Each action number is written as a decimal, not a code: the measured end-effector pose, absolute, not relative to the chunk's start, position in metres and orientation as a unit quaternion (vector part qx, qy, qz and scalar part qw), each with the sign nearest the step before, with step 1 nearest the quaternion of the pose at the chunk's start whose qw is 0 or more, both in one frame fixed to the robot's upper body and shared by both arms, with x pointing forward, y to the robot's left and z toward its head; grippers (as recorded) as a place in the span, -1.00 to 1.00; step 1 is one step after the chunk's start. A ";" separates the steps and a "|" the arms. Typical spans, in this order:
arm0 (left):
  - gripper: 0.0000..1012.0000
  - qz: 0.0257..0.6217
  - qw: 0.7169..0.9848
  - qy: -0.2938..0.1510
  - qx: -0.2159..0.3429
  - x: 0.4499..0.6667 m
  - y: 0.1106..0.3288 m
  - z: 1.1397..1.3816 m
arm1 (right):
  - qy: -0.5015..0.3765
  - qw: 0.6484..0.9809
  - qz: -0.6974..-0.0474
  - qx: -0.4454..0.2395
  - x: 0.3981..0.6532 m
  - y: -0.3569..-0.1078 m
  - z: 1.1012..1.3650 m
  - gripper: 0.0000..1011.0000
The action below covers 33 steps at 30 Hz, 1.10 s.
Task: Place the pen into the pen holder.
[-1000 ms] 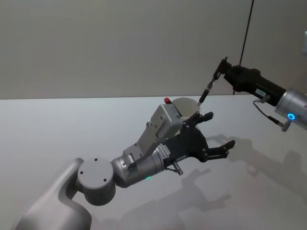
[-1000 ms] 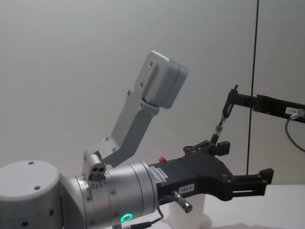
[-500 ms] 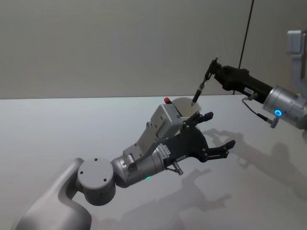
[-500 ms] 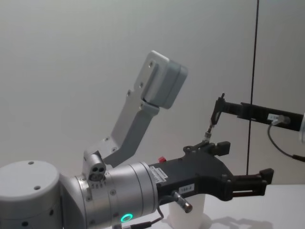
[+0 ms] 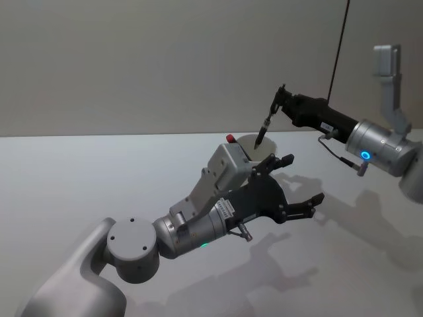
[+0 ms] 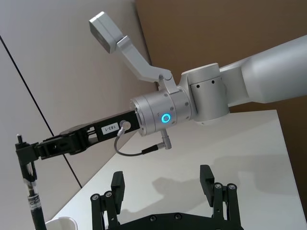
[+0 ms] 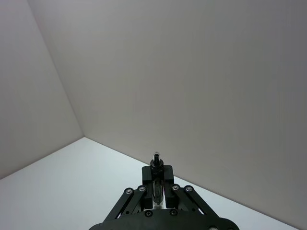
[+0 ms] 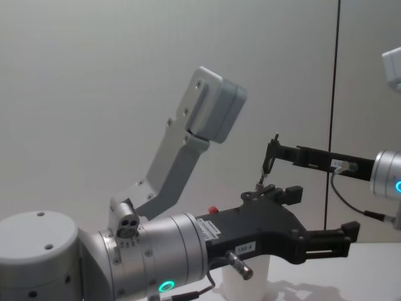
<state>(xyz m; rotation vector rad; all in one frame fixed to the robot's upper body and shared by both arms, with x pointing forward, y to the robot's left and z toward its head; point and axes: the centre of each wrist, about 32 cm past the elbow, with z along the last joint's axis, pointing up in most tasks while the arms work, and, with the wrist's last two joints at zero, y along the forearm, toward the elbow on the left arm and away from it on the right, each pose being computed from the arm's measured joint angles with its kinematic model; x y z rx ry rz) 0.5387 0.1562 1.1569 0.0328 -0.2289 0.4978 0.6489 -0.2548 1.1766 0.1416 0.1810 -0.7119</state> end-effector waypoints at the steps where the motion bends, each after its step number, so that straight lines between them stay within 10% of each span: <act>1: 0.98 0.246 0.963 -0.113 0.016 0.539 0.156 1.157 | 0.088 0.931 -0.349 0.068 0.650 -0.253 1.176 -0.76; 33: 0.98 0.246 0.963 -0.113 0.016 0.539 0.156 1.157 | 0.079 0.931 -0.352 0.050 0.654 -0.242 1.172 0.98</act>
